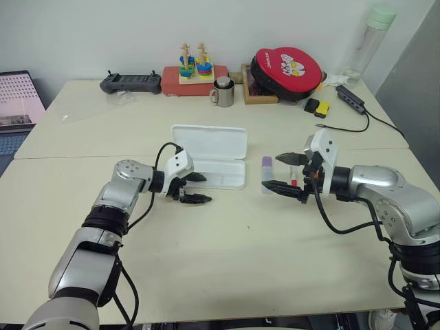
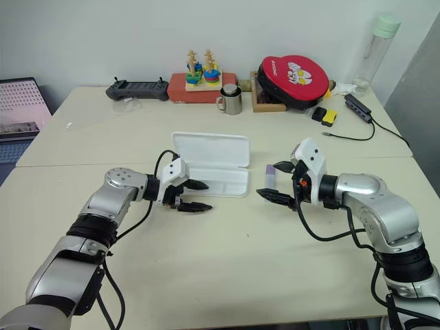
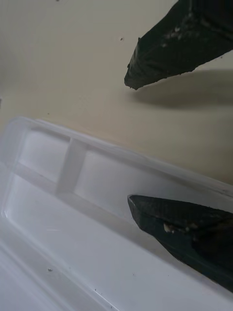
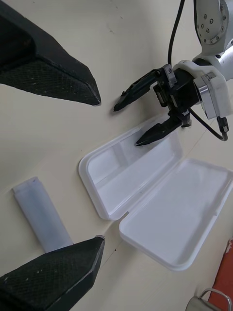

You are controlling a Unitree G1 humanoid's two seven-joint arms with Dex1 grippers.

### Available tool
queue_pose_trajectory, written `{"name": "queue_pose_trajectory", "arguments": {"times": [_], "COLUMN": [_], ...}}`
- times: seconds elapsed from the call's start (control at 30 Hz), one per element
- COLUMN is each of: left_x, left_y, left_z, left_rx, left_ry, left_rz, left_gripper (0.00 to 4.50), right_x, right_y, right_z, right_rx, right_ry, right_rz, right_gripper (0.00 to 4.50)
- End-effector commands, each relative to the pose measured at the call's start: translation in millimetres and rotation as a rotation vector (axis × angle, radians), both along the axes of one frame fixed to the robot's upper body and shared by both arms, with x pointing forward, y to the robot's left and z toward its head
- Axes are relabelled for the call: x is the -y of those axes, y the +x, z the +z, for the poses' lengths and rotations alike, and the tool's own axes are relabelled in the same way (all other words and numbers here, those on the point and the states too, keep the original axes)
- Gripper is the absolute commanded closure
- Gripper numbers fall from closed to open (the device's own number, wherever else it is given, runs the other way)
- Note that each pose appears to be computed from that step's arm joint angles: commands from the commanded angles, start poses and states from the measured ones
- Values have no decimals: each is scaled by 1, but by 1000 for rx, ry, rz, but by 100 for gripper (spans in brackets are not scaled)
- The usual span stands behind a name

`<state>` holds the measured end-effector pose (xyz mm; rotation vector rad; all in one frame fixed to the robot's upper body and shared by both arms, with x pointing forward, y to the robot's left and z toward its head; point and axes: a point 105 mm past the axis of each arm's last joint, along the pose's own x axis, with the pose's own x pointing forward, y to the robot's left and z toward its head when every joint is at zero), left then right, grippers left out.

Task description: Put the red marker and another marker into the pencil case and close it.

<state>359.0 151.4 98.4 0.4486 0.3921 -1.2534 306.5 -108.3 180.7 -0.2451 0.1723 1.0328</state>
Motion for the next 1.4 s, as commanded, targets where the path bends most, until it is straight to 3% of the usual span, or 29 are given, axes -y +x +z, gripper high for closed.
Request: {"name": "queue_pose_trajectory", "arguments": {"times": [0.03,0.57,0.73,0.93,1.23,1.3,1.4], "left_x": [-2,1,12,12,5,6,8], "left_y": [1,2,-18,-55,-63,-64,-64], "left_z": [-1,1,7,-5,-19,-18,-15], "left_rx": [2,20,27,-19,-44,-49,-52], "left_ry": [21,4,-33,19,64,61,40], "left_rz": [-3,-4,-124,-218,-164,-161,-150], "left_gripper": [179,447,449,449,449,385,339], "right_x": [1,-5,-9,-12,-9,-4,2], "right_y": [-6,-15,-24,-36,-31,-23,-14], "right_z": [15,27,28,20,7,3,0], "right_rx": [52,71,68,34,-4,-5,0], "right_ry": [27,76,71,52,15,1,-15], "right_rz": [14,83,126,165,135,77,10], "right_gripper": [0,0,0,0,0,0,0]}}
